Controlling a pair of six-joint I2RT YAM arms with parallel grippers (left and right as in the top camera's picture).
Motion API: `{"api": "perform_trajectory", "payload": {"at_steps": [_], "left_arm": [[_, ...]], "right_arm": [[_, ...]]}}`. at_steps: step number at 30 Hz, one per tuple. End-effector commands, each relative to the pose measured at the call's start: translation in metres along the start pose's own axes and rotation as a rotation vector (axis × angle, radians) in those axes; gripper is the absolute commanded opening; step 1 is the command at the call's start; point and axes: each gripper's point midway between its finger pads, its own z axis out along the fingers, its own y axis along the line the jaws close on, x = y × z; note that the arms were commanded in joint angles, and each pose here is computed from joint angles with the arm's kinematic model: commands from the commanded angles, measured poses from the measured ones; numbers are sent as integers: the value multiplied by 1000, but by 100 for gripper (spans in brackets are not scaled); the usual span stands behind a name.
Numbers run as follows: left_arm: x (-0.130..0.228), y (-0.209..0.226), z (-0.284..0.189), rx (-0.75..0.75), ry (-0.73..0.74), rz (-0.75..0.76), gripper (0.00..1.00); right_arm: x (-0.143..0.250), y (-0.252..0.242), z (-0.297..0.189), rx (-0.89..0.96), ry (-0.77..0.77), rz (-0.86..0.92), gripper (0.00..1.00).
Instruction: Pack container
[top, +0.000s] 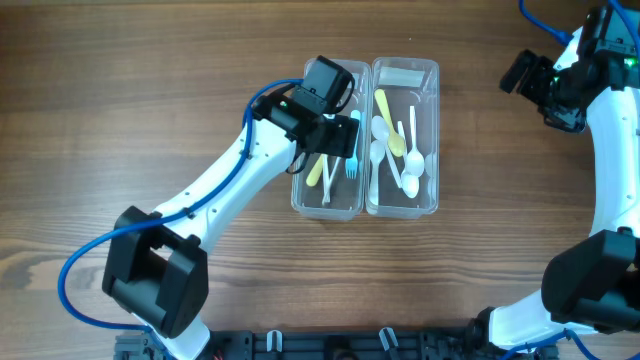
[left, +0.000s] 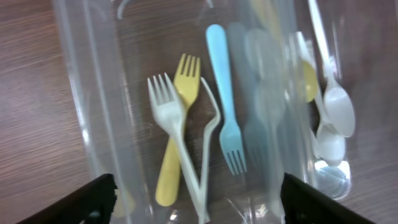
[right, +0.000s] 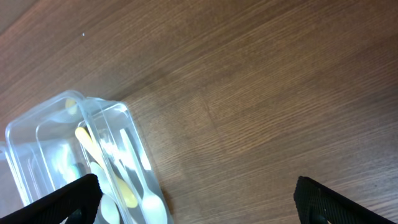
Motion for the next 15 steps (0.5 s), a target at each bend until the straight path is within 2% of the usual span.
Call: {"api": "perform_trajectory", "payload": {"at_steps": [1,3,4,7,8,10,15], "left_arm": [[-19,25,-31,-35,-79,-22,88],[-26,36,-47,-40,-115,-49,89],[-30,44,-57,-43,-138,-67,89],[-38,68,-84,-60,-194,-121,92],[-39,77,-92,-68,-206,-141,93],[-37,98,-105,-93,-214,-183,95],[-16,150,-115,-170,-151,-299,97]], "right_arm": [[1,1,11,-3,25,-17,96],[5,-1,22,6,55,-16,89],[8,-2,28,11,75,-15,80],[25,-4,53,32,170,-12,44],[33,-2,59,20,206,-12,23],[47,6,69,-13,274,-11,4],[68,25,90,-34,353,-47,4]]}}
